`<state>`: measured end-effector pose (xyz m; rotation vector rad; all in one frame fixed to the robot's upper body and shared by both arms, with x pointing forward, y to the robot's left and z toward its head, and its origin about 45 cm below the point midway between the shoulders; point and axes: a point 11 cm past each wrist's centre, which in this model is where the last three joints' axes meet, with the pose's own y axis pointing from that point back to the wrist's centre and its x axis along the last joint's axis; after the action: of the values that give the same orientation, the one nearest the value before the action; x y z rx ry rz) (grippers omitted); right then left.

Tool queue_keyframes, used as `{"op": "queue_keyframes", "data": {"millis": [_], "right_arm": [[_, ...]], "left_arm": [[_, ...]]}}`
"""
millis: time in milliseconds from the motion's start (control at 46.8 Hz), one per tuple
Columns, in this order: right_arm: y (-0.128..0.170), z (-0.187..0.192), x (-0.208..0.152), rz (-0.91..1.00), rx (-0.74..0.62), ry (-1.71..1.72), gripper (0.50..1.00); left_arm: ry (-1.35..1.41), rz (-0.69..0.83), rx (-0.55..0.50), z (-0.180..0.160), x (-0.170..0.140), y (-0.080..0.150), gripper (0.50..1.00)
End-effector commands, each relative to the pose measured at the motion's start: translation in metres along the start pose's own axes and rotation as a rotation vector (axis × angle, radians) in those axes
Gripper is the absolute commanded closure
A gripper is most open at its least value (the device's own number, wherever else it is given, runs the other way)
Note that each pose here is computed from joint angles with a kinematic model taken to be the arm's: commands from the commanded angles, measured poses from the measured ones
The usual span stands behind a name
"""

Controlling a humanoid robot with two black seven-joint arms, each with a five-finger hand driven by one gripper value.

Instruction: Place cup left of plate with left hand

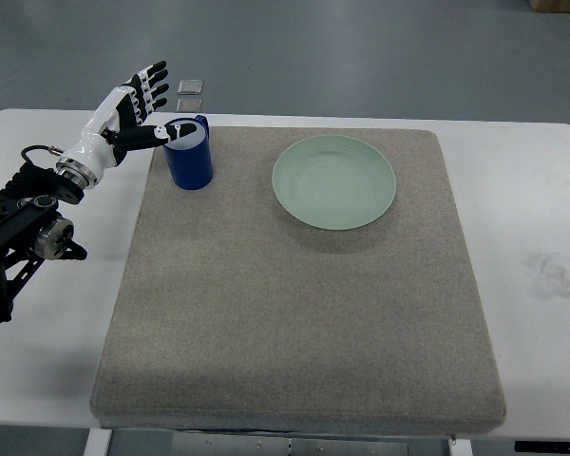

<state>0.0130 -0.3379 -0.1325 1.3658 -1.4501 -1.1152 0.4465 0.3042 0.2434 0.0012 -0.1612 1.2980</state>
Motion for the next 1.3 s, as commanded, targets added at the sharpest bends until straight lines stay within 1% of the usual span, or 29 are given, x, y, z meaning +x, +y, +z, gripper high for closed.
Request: {"op": "queue_keyframes", "data": {"millis": [0,107,214,320,470,555,662,726,854,1046,1281], "right_arm": [[0.000,0.000,0.000,0.000,0.000,0.000,0.568],[0.000,0.000,0.000,0.000,0.000,0.000,0.568],[0.000,0.000,0.000,0.000,0.000,0.000,0.568],[0.000,0.000,0.000,0.000,0.000,0.000,0.568],[0.000,0.000,0.000,0.000,0.000,0.000,0.568],[0.000,0.000,0.000,0.001,0.001,0.000,0.568],[0.000,0.000,0.000,0.000,0.000,0.000,0.568],[0.000,0.000,0.000,0.000,0.001,0.000,0.568],[0.000,0.000,0.000,0.000,0.000,0.000,0.568],[0.000,0.000,0.000,0.000,0.000,0.000,0.568],[0.000,0.000,0.000,0.000,0.000,0.000,0.568]], "left_arm": [[0.053,-0.002,-0.056,0.018,0.004,-0.004,0.501],[0.205,0.043,-0.126,0.037,0.018,-0.009,0.504],[0.373,0.093,-0.138,0.039,0.026,-0.011,0.504],[0.476,0.126,-0.139,0.034,0.037,-0.010,0.504],[0.517,0.169,-0.134,0.023,0.054,-0.006,0.504],[0.589,0.209,-0.136,0.015,0.066,-0.003,0.504],[0.657,0.241,-0.084,-0.005,0.063,-0.002,0.504],[0.667,0.244,-0.043,-0.010,0.062,-0.004,0.508],[0.720,0.258,-0.004,-0.019,0.055,-0.009,0.512],[0.770,0.291,0.005,-0.017,0.048,-0.017,0.527],[0.818,0.355,0.000,-0.014,0.053,-0.021,0.527]]}}
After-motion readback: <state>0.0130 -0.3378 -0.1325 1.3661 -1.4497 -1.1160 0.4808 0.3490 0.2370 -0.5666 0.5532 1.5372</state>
